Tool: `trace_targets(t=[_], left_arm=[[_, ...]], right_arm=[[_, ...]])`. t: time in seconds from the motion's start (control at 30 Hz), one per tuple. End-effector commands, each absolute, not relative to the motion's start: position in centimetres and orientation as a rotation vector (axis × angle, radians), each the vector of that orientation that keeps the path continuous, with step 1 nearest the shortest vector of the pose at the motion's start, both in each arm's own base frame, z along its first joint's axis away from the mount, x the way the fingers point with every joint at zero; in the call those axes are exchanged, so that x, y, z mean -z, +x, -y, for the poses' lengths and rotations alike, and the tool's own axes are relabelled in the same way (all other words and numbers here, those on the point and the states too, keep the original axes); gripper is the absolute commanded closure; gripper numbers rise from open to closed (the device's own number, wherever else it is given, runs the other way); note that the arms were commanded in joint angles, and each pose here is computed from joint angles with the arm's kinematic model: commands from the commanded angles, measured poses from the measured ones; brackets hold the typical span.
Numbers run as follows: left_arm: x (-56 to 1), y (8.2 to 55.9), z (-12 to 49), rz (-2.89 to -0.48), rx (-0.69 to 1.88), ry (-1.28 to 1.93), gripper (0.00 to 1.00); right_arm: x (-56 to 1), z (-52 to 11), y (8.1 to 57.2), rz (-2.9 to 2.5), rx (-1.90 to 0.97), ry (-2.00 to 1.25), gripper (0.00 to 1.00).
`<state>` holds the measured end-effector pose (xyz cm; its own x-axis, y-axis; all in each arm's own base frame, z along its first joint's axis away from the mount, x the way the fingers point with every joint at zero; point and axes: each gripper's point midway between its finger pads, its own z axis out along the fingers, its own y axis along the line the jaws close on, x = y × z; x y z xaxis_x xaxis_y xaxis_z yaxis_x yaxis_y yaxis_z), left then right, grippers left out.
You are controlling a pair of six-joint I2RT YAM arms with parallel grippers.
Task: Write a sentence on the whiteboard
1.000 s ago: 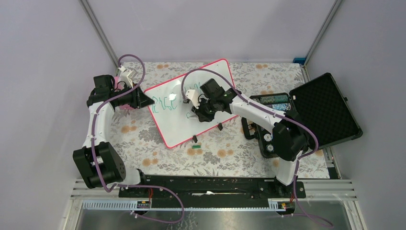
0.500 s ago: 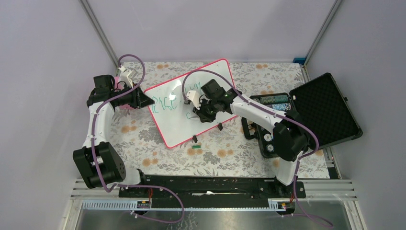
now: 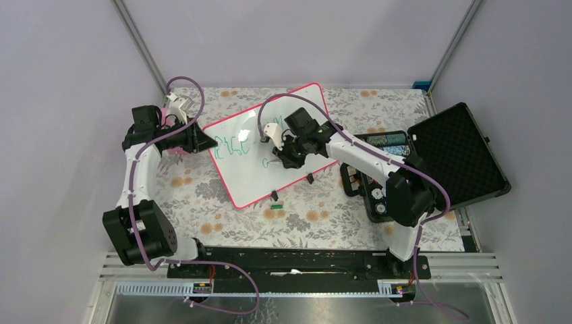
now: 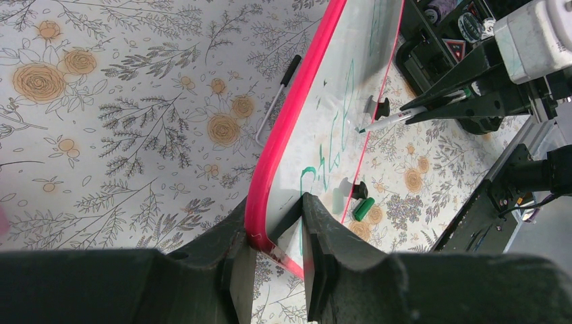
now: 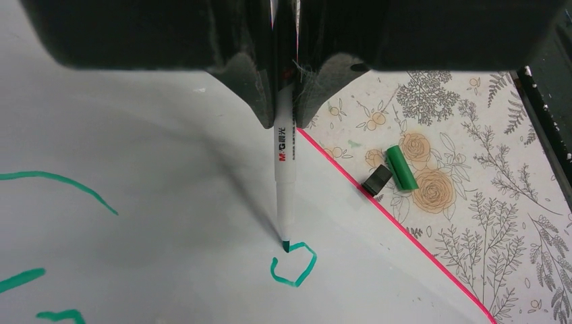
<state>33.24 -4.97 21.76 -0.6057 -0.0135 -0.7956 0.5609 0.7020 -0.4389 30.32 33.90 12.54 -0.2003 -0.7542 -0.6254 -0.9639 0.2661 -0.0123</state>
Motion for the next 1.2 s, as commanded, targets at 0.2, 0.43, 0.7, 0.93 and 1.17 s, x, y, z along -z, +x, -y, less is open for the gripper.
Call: trace_targets(t=[0.2,0.43,0.7,0.93,1.17], left_arm=[[-22.6,33.7,4.9,-2.027,0.801,0.5,1.0],[-22.5,33.7,4.8,-2.028,0.801,0.499,1.0],[-22.5,33.7,4.9,-2.028,0.802,0.501,1.0],[-22.5,33.7,4.8,-2.028,0.801,0.5,1.0],[-22.5,33.7,4.8,-2.026,0.799,0.5,1.0]], right_arm=[[-15.5,-33.9,33.2,-1.963,-0.45,-1.461,1.0],[-15.7,-34.1,33.4,-1.961,-0.455,-1.456,1.0],[-15.6,-34.1,32.9,-1.964,-0.473,-1.475,1.0],[-14.2,-33.7,31.7,-1.979,-0.495,-1.517,1.0],[-13.8,-33.4,31.1,-1.984,-0.5,-1.538,1.0]])
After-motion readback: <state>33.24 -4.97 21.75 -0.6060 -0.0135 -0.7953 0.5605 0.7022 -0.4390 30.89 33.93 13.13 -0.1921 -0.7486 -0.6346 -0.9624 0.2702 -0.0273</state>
